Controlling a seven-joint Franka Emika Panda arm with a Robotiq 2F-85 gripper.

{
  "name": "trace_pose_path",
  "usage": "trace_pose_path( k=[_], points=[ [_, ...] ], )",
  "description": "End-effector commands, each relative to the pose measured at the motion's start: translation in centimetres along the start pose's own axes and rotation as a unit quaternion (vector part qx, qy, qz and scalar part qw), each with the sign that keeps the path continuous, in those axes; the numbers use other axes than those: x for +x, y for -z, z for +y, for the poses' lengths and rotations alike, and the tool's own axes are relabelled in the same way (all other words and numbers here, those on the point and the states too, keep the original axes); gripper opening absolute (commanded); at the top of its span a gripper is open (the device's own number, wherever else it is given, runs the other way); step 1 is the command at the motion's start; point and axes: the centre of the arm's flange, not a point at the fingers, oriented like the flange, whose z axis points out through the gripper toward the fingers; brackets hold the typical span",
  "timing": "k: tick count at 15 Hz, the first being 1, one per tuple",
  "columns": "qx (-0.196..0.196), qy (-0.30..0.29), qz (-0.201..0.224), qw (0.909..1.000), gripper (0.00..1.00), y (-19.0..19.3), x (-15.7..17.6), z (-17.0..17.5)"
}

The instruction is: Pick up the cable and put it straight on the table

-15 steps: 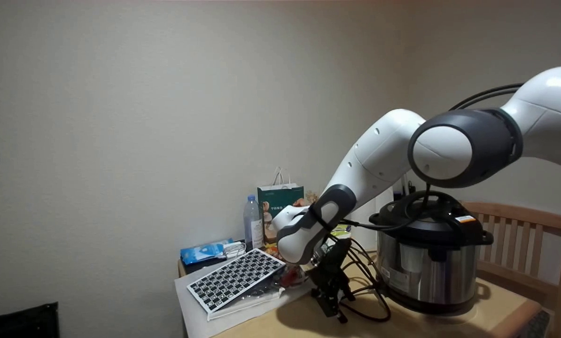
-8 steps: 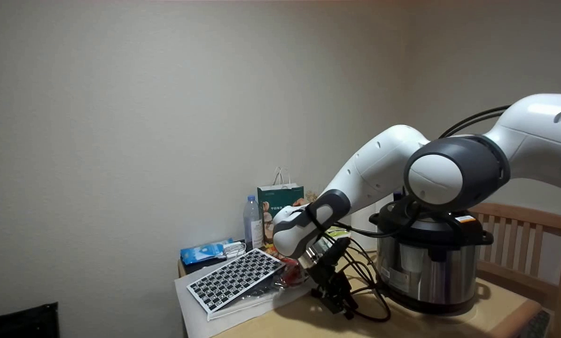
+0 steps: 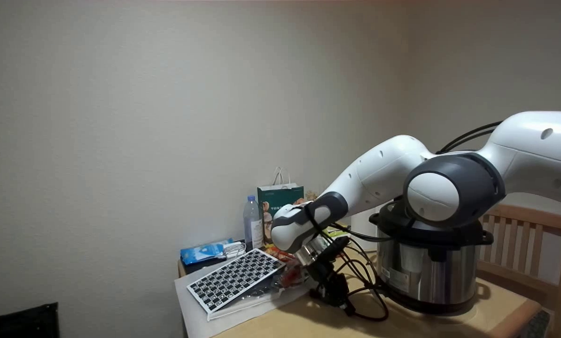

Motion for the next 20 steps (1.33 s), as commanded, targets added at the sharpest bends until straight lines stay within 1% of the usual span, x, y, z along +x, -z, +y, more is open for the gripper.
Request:
trace_pose_path(
  k=[1,3,5,6,7,8,10,12,14,16,17,18,19,20],
  points=[
    [0.028,0.018,0.003,0.9994,0.05,0.7,0.9,0.3],
    [0.006,0.008,0.016,0.9998,0.05,1.4,-0.1,-1.8],
    [-0.016,0.019,0.033,0.9992,0.05,2.7,-1.4,-5.7],
    [-0.021,0.023,0.037,0.9988,0.05,3.2,-1.5,-7.0],
    [-0.023,0.026,0.036,0.9988,0.05,4.1,-2.0,-9.5],
    [-0.028,0.026,0.038,0.9986,0.05,4.6,-2.0,-11.1],
    [-0.037,0.005,0.044,0.9984,0.05,5.6,-1.8,-13.9],
    [-0.044,-0.037,0.061,0.9964,0.05,6.4,-1.0,-15.0],
    [-0.037,-0.069,0.028,0.9966,0.05,6.8,-0.3,-15.5],
    [-0.032,-0.073,0.010,0.9968,0.05,6.5,-0.3,-16.4],
    [-0.037,-0.059,-0.003,0.9975,0.05,6.3,-0.5,-17.6],
    [-0.051,-0.037,-0.016,0.9979,0.05,5.9,-0.7,-18.4],
    [-0.076,-0.001,-0.034,0.9965,0.05,5.5,-1.0,-19.8],
    [-0.089,0.013,-0.044,0.9949,0.05,4.9,-1.2,-21.1]
  ],
)
